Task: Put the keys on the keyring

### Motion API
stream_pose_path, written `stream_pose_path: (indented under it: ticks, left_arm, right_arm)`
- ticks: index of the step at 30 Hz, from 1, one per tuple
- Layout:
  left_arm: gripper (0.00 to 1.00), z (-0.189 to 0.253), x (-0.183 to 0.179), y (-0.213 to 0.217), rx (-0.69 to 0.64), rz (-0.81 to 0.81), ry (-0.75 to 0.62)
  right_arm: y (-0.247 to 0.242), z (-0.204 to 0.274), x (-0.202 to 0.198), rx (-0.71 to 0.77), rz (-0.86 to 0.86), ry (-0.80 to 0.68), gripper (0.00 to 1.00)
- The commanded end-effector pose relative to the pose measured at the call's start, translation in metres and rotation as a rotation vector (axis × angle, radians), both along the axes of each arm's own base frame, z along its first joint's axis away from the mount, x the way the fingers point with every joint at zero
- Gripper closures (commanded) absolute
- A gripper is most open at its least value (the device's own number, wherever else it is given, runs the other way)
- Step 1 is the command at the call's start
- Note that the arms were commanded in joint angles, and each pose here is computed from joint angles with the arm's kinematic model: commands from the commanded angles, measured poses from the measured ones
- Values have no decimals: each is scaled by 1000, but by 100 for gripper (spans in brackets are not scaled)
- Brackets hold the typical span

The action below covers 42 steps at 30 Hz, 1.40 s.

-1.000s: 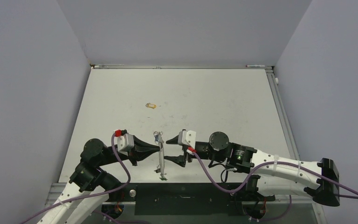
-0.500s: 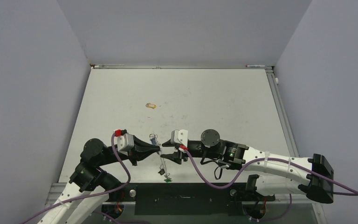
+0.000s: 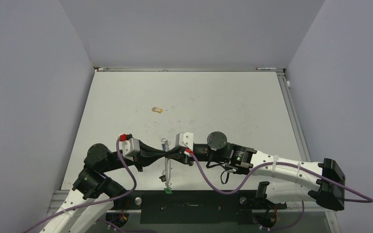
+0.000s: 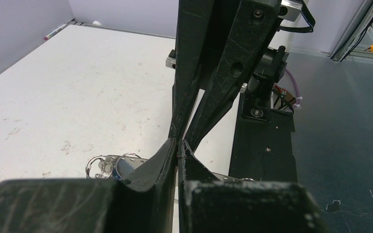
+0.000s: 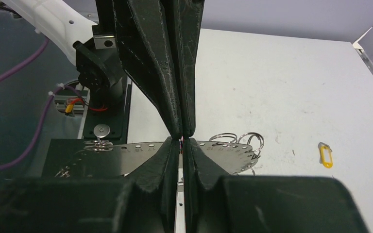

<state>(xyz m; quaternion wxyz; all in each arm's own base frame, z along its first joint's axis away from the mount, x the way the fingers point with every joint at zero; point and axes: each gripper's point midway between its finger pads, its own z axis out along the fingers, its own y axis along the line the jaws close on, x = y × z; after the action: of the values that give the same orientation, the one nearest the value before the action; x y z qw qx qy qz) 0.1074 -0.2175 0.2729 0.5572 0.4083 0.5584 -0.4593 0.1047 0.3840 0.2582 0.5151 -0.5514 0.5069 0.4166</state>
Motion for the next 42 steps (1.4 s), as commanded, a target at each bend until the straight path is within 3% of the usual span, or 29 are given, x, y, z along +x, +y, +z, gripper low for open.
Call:
stream_pose_path:
  ticks: [1, 8, 12, 15, 20, 30, 42]
  left_arm:
    - [100, 19, -3, 0, -41, -17, -51]
    - [100, 16, 4, 3, -31, 35, -41]
    - [64, 15, 6, 4, -29, 50, -42]
    - [54, 16, 6, 6, -32, 56, -47]
    - [56, 13, 2, 3, -24, 30, -39]
    - [71, 4, 2, -2, 3, -10, -18]
    - [79, 3, -1, -6, -9, -40, -5]
  right_arm:
    - [10, 29, 3, 73, 17, -40, 95]
    - [4, 34, 4, 79, 14, -84, 95]
    - [-1, 35, 6, 32, 5, -107, 95]
    - [-4, 34, 6, 5, 2, -118, 95]
    - [-11, 37, 6, -7, -6, -127, 95]
    - [-18, 51, 2, -5, -3, -140, 95]
    - [-16, 56, -6, 17, 34, -128, 95]
